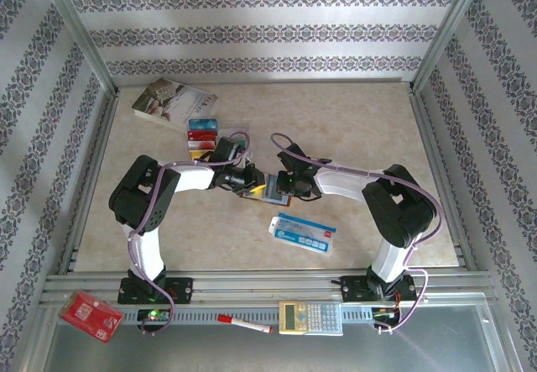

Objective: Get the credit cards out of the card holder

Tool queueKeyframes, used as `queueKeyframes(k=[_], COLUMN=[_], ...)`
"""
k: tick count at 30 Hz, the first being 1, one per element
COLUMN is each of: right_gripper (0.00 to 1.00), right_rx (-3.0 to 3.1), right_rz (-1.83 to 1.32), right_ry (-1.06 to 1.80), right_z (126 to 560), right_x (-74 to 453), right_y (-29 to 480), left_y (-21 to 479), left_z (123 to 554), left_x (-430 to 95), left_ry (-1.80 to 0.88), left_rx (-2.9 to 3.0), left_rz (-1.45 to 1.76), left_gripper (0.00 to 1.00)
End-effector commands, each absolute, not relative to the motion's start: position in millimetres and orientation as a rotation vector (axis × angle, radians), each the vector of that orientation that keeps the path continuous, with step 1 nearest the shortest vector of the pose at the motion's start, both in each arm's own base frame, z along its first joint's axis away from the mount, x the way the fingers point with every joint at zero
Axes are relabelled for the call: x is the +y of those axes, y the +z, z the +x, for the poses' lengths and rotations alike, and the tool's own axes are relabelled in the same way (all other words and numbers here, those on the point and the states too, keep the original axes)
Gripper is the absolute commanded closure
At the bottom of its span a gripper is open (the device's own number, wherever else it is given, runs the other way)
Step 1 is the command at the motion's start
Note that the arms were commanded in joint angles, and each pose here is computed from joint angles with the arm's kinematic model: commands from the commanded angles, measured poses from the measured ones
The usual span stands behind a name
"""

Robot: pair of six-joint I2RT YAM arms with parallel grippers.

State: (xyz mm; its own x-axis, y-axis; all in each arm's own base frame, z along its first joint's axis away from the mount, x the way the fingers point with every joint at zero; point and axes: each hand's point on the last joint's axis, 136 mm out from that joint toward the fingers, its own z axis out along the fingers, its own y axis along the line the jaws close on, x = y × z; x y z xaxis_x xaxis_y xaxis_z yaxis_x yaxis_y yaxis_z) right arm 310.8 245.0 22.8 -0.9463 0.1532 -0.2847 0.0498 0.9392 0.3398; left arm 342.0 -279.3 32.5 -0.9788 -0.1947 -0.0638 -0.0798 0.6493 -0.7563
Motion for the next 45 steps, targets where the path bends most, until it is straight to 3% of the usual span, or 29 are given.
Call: queueKeyframes(k=[1, 17, 22, 26, 34, 45], right_gripper=[0.77, 0.78, 0.81, 0.82, 0.82, 0.82], right_rx=[2.833, 2.835, 2.838, 2.843, 2.854, 2.855], right_rz=[0.146, 0.139, 0.136, 0.135, 0.143, 0.142], right_ry=[0.456, 0.453, 0.441, 0.434, 0.424, 0.424], right_z=[305, 307, 306, 307, 305, 305], right_x=[247, 248, 247, 246, 245, 245], right_y=[11, 11, 11, 9, 5, 5], left_y=[34, 43, 51, 59, 40, 26], left_z=[339, 341, 347, 348, 346, 341], left_x=[-290, -299, -282, -286, -288, -286], left_ry=[-1.291, -1.378, -1.224, -1.27, -1.263, -1.239], left_rx=[2.726, 2.692, 2.664, 2.628, 2.691, 2.741], left_rz=[-0.18, -0.152, -0.169, -0.149, -0.165, -0.168], left_gripper=[0.85, 0.81, 0.86, 0.86, 0.81, 0.85])
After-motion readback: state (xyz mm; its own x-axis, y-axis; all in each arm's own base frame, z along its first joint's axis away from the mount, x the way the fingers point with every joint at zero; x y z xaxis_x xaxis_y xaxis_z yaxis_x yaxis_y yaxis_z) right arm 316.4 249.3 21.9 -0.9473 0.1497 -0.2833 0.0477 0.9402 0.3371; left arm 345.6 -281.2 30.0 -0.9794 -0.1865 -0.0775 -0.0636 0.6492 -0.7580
